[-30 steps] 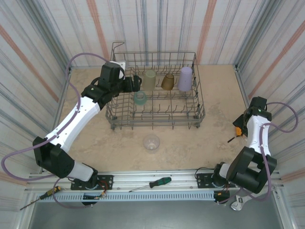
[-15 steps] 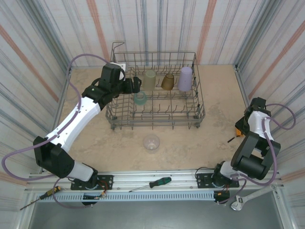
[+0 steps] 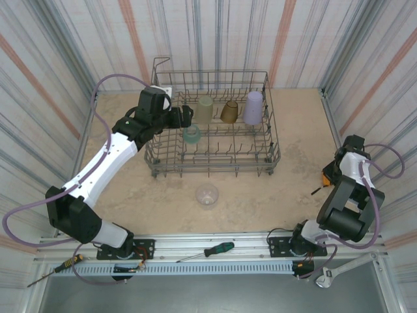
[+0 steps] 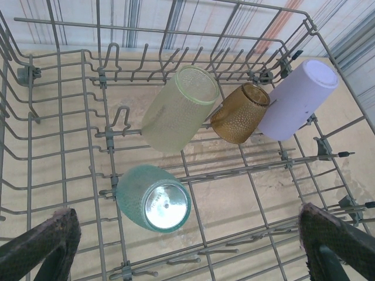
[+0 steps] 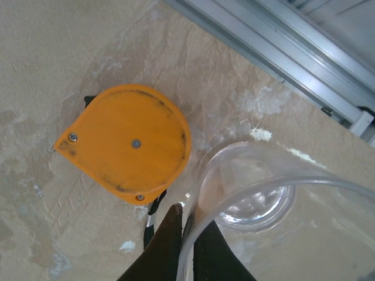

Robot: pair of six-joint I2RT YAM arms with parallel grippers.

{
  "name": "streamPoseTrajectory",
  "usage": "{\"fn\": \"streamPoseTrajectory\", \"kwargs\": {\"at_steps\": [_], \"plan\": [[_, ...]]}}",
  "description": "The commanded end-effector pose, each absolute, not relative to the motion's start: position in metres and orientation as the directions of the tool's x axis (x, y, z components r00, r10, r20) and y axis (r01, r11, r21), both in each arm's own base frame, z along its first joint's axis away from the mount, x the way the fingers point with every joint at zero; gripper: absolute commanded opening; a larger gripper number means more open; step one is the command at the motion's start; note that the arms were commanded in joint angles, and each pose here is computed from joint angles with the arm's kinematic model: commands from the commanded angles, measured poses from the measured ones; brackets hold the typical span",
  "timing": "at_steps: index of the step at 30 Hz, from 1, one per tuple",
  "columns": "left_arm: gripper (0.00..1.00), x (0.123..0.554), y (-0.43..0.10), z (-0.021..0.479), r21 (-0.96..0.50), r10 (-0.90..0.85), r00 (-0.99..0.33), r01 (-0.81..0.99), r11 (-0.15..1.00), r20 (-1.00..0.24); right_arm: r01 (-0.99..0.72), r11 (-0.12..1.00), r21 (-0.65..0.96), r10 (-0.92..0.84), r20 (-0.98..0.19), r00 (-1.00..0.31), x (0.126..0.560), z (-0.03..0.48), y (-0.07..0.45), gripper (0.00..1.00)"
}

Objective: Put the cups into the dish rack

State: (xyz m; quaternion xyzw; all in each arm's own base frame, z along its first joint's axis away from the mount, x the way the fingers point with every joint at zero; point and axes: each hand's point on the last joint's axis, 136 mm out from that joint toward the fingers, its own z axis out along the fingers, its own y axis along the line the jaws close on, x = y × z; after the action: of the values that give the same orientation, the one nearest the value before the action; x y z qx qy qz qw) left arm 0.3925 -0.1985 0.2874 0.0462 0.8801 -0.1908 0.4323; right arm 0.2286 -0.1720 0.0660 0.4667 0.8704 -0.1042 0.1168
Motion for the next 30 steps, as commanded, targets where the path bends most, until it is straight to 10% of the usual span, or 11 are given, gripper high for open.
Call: {"fn": "streamPoseTrajectory", "kwargs": {"at_steps": [1,30], "plan": [[0.99,0.387,-0.192,0.301,-0.29,-0.09,-0.592,0.251,0.924,-0.801,0.839,0.538,-0.084,0.795,-0.28,-0.538,0.223,0.06,-0.171,0.0],[0.98,0.382,-0.189,0.311,-0.285,-0.092,-0.573,0.258,0.923,-0.815,0.754,0.657,0.025,0.672,-0.473,-0.57,0.253,0.176,-0.131,0.0]]}}
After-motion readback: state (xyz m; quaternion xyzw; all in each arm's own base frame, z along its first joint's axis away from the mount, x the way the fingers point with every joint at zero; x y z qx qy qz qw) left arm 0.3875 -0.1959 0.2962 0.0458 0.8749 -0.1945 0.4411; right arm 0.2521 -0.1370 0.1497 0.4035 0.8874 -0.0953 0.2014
